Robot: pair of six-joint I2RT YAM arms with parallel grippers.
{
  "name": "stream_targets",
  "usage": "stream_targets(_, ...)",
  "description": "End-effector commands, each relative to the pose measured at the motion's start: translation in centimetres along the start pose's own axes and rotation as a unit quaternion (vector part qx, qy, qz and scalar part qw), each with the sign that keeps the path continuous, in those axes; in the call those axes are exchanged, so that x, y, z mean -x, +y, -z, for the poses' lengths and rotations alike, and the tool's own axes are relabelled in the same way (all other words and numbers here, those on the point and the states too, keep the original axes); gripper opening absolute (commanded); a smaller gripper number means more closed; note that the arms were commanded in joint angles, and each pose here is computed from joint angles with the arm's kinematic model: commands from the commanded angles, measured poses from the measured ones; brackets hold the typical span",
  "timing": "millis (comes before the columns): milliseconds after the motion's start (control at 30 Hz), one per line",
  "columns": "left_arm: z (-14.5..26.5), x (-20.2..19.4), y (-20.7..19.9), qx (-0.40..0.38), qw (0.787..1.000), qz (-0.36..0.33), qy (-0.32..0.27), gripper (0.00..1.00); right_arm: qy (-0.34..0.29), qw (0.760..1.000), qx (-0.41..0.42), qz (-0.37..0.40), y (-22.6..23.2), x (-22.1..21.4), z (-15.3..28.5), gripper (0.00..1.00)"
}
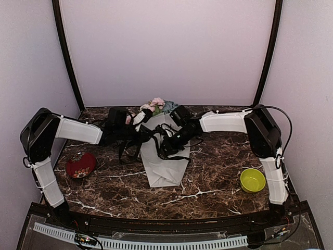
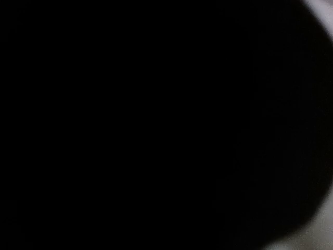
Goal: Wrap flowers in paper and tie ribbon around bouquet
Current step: Cross the ribbon over the folded bouquet.
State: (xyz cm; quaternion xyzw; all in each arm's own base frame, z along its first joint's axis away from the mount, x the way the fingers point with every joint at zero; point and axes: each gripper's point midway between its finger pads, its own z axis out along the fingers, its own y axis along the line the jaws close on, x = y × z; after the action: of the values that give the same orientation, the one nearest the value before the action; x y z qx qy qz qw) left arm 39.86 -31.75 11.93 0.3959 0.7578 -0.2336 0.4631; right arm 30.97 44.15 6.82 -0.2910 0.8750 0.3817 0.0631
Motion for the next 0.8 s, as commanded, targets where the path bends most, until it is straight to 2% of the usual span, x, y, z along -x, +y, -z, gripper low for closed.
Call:
stream_targets(0,2.3,5.1,-1.1,-0.025,0.997,-0.008,-0.077,0.00,0.036,0.994,0.101,0.004,3.0,-1.8,-0.8,0.00)
stream_targets(200,4.2,7.8,-1.4,-0.023,0.992,-0.015,-0.127,0.00,0.057,0.990,0.126,0.005,3.6,-3.1,-0.7,0.00)
stream_targets(367,5.5,8.9,-1.8,-0.026,0.987,-0.027,-0.154,0.00,0.050,0.994,0.096,0.003,2.5,-3.2,0.0,0.00)
stream_targets(500,5.1,8.2,-1.6,-0.020,0.989,-0.024,-0.142,0.00,0.010,0.998,0.056,-0.023,0.1,-1.5,1.5,0.01)
stream_targets(600,4.7,7.4,-1.2,-0.012,0.991,-0.019,-0.130,0.00,-0.026,0.998,0.026,-0.042,-1.5,-0.1,3.2,0.07)
stream_targets(700,4.2,6.7,-1.0,-0.005,0.993,-0.015,-0.118,0.00,-0.055,0.997,0.024,-0.048,-1.8,1.0,4.8,0.09)
stream_targets(767,4.0,6.3,-0.7,-0.001,0.994,-0.012,-0.111,0.00,-0.053,0.997,0.030,-0.046,-1.7,1.0,5.1,0.11)
